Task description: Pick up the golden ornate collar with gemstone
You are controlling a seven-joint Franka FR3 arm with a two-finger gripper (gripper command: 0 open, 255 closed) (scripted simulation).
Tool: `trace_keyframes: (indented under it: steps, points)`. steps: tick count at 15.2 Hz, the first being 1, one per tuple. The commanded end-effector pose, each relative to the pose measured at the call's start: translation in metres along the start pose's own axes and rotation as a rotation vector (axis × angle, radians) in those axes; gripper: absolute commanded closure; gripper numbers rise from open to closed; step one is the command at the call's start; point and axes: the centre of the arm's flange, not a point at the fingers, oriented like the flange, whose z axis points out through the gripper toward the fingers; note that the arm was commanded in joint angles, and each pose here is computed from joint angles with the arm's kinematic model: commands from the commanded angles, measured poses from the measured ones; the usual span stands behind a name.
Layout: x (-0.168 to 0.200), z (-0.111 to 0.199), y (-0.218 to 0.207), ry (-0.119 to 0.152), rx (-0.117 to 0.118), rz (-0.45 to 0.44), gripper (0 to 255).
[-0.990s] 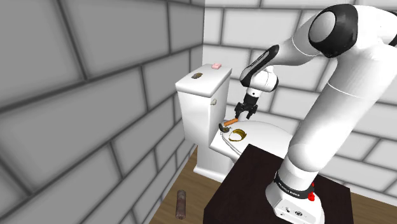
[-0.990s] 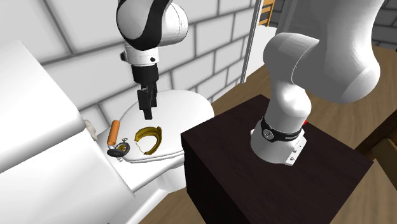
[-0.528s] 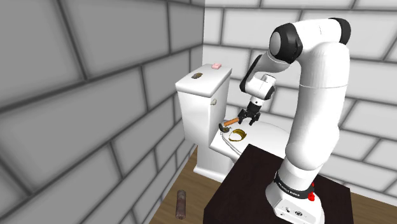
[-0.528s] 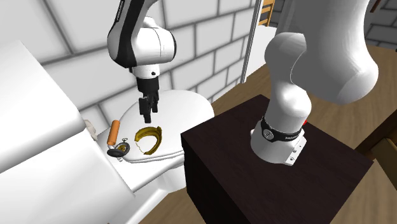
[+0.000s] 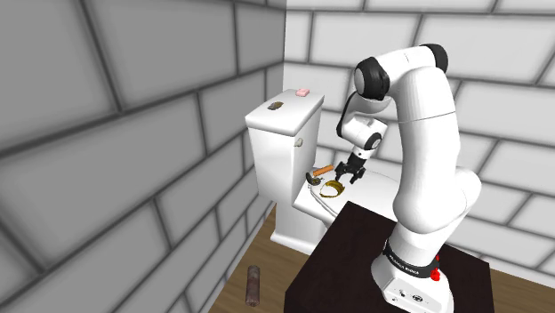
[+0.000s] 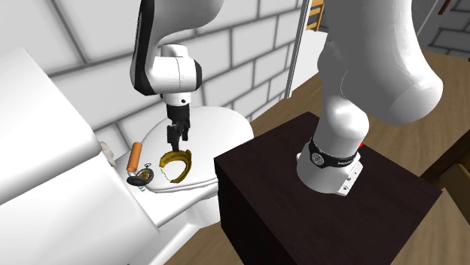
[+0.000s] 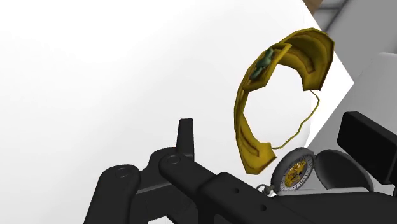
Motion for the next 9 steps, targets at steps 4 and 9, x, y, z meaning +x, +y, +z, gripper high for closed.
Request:
trace_keyframes:
  steps: [4, 9]
  points:
    - [-0.001, 0.028, 0.009, 0.001, 0.001, 0.001, 0]
    - [-0.001, 0.028, 0.009, 0.001, 0.001, 0.001, 255]
